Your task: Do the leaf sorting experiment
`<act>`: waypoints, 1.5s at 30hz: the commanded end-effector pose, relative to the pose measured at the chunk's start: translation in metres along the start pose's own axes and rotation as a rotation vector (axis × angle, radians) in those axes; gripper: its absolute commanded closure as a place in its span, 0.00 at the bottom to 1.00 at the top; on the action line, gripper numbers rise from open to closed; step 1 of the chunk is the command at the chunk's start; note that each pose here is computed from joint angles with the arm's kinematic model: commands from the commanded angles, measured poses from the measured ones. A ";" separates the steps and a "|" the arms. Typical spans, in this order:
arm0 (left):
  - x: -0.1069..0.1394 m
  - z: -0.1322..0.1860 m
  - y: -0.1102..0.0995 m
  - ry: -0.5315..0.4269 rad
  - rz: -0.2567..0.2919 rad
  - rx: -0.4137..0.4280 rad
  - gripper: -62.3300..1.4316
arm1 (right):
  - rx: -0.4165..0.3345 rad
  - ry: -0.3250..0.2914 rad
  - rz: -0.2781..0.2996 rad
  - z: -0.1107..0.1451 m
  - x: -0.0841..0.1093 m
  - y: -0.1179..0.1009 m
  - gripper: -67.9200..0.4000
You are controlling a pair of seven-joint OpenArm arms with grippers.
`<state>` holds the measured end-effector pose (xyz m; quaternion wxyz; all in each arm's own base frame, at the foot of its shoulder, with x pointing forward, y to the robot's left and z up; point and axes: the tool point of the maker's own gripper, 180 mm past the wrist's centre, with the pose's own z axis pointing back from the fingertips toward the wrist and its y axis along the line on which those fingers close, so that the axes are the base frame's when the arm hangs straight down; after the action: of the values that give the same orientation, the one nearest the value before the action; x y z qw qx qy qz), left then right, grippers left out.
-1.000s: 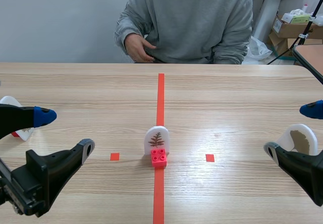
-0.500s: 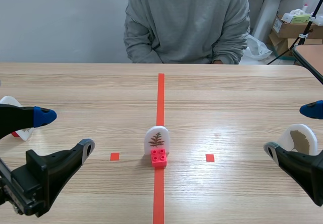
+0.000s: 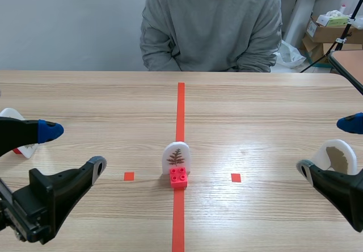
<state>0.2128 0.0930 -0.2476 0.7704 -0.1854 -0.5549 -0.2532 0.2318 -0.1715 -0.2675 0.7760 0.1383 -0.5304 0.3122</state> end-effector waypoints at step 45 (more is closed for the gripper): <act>-0.037 -0.051 0.037 0.093 -0.156 -0.175 0.10 | -0.007 -0.034 0.015 -0.001 0.011 -0.005 0.02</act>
<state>0.2597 0.1056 -0.3076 0.7644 -0.1892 -0.4933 -0.3695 0.2317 -0.1716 -0.2679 0.7761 0.1375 -0.5298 0.3131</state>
